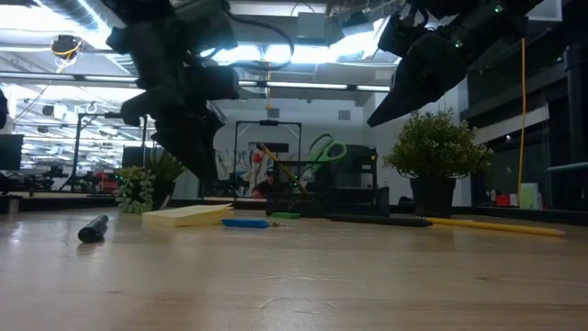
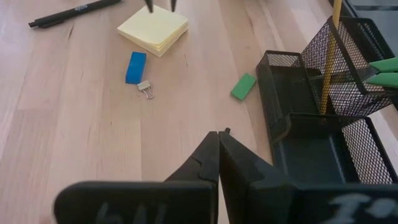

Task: Pick and place office supplies into organizer
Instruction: Put the yellow sticky notes into the black desk organizer

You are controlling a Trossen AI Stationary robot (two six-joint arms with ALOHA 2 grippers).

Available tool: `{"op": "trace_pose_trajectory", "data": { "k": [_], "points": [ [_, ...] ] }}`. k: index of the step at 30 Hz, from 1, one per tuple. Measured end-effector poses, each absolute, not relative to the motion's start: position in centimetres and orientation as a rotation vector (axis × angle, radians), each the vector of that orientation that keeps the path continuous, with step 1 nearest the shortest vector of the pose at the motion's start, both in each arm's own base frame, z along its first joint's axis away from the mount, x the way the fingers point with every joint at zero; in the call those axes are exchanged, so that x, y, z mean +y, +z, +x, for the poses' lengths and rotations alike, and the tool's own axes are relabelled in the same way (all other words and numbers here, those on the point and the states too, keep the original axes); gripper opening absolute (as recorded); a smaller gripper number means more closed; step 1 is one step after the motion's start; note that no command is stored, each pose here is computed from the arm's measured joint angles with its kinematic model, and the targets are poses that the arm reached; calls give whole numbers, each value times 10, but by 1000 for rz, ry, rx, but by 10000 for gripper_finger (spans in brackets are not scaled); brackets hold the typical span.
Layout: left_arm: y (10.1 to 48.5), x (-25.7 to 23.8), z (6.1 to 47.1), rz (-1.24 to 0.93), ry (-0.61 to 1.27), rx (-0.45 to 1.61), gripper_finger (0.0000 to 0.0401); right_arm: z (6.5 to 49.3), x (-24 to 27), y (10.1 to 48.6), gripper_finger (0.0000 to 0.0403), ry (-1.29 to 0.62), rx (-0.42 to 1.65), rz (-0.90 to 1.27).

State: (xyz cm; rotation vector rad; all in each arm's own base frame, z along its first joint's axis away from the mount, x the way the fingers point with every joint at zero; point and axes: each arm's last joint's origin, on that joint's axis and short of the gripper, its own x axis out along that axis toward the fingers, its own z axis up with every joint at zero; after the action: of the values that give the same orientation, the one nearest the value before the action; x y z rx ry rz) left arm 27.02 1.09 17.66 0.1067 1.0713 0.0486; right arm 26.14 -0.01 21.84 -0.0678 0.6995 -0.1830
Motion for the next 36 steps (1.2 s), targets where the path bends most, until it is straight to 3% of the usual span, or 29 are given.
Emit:
{"op": "trace_pose_trajectory", "data": {
  "k": [28,36],
  "points": [
    [139,64,266,211,-194,1239,123,261,0,218,10,-182,705,-70],
    [157,68,282,203,-207,1182,123,261,0,218,10,-176,706,-86]
  ]
}}
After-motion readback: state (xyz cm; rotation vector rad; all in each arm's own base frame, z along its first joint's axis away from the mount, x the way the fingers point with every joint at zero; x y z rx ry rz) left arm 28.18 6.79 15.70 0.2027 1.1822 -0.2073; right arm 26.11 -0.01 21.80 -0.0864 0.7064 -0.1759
